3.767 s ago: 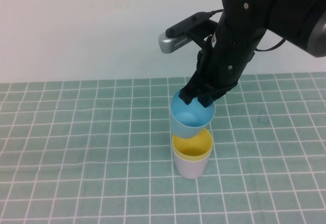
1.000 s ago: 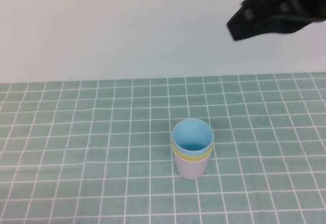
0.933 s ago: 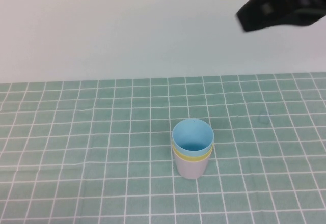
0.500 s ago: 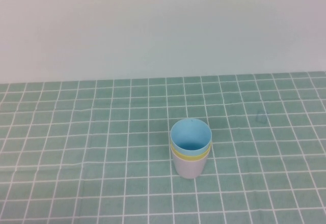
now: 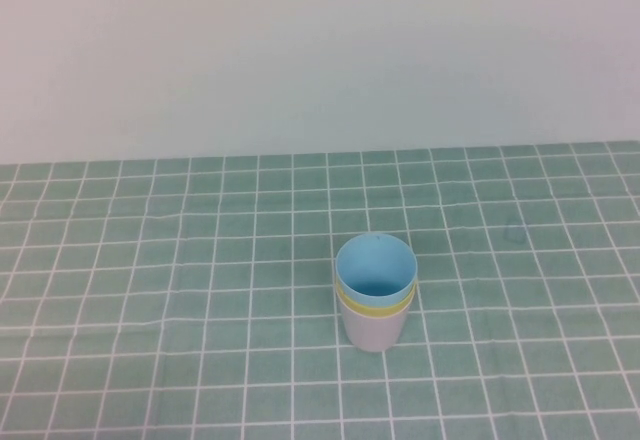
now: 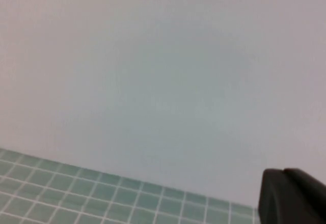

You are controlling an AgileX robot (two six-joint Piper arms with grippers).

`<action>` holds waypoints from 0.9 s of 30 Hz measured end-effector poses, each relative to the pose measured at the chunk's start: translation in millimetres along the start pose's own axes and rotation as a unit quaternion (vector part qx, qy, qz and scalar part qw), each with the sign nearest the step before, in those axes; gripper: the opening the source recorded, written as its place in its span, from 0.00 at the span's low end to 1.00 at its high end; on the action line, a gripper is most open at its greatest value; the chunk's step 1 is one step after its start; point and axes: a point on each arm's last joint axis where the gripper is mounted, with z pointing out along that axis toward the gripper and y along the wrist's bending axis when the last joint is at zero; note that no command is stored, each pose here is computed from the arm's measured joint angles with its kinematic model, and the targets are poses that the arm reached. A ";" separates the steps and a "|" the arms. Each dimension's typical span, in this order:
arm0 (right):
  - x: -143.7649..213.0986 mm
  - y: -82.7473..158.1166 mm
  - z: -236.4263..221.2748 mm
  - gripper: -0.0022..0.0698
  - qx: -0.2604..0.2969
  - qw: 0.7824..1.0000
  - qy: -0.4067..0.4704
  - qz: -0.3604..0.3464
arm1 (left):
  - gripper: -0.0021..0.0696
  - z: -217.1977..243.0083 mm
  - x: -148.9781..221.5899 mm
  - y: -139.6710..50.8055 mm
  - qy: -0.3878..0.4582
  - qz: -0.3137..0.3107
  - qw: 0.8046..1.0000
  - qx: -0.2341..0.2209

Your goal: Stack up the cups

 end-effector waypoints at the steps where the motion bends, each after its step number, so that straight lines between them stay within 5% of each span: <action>1: 14.0 -3.9 -0.3 0.03 0.013 1.000 0.004 0.013 | 0.03 0.0 0.0 0.0 0.000 0.000 1.000 0.000; 15: 176.4 9.7 -67.9 0.03 0.093 0.987 -0.110 0.074 | 0.03 0.0 0.0 0.0 0.000 -0.002 1.000 0.000; 27: 290.3 19.8 -45.2 0.03 0.109 0.989 -0.031 0.098 | 0.03 0.0 0.0 0.0 0.000 -0.002 1.000 0.000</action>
